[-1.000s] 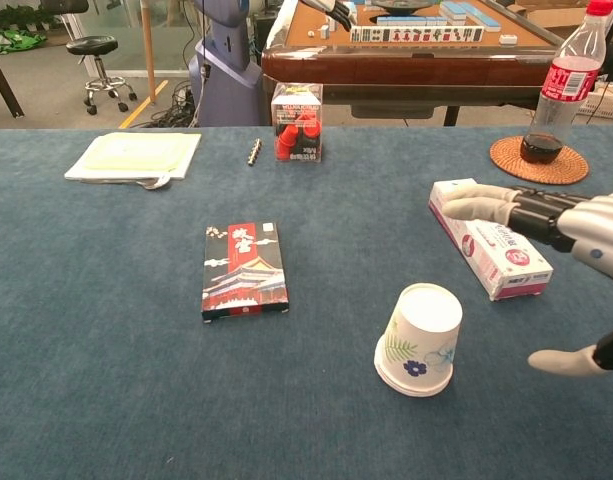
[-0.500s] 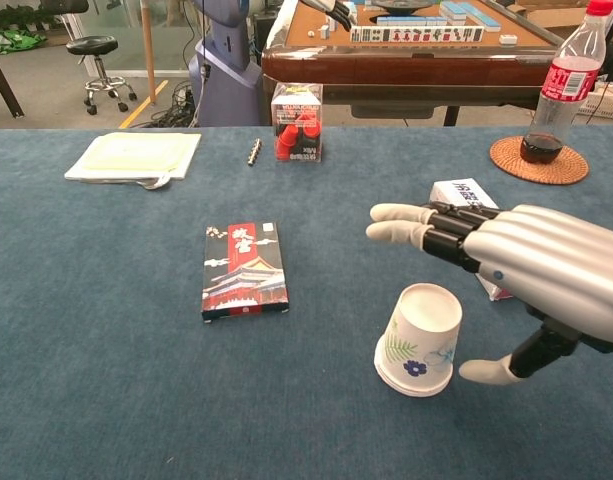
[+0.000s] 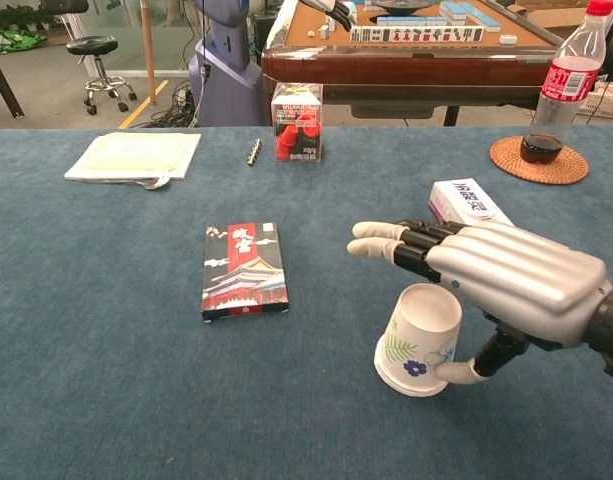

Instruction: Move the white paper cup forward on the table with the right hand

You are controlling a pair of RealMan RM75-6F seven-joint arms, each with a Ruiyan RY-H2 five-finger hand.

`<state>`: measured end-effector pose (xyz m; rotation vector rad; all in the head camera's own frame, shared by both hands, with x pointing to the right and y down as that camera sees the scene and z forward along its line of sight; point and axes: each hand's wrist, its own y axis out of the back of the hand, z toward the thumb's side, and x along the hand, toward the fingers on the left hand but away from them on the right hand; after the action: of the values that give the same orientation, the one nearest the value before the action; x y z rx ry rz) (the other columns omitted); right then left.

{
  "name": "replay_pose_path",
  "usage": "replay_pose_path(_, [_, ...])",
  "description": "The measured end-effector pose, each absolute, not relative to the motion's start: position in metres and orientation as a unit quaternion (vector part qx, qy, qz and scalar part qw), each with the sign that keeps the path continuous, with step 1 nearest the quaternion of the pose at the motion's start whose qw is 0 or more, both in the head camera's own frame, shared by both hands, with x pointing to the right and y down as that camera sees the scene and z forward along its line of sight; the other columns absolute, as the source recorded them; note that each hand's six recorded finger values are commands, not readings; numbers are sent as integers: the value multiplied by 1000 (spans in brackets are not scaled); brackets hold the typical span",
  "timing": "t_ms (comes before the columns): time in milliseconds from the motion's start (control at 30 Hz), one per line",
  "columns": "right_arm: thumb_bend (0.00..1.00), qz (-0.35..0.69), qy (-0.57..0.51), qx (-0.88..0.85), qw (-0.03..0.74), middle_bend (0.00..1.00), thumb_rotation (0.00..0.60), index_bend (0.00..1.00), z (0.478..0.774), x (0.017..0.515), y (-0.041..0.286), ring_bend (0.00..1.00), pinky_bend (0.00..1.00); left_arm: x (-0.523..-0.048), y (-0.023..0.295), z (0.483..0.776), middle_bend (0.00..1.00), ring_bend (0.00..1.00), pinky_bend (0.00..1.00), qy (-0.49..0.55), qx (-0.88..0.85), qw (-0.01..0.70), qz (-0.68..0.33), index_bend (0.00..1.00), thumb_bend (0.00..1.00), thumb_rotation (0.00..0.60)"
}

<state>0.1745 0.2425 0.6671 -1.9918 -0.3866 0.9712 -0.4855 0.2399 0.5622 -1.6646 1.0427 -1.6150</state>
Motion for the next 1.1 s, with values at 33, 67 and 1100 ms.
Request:
replay_pose_path(33, [0, 390, -154, -799, 431, 0, 600, 0, 669, 174, 242, 0, 146, -486, 240, 562, 503, 517, 610, 392, -625, 295, -607, 538, 163, 600])
replay_pose_path(67, [0, 390, -154, -799, 431, 0, 600, 0, 670, 173, 242, 0, 146, -486, 240, 562, 503, 517, 610, 392, -625, 294, -607, 538, 163, 600])
replay_pose_path(1100, [0, 418, -207, -779, 418, 0, 600, 0, 703, 160, 205, 0, 146, -490, 238, 558, 503, 517, 610, 400, -622, 291, -607, 539, 162, 600])
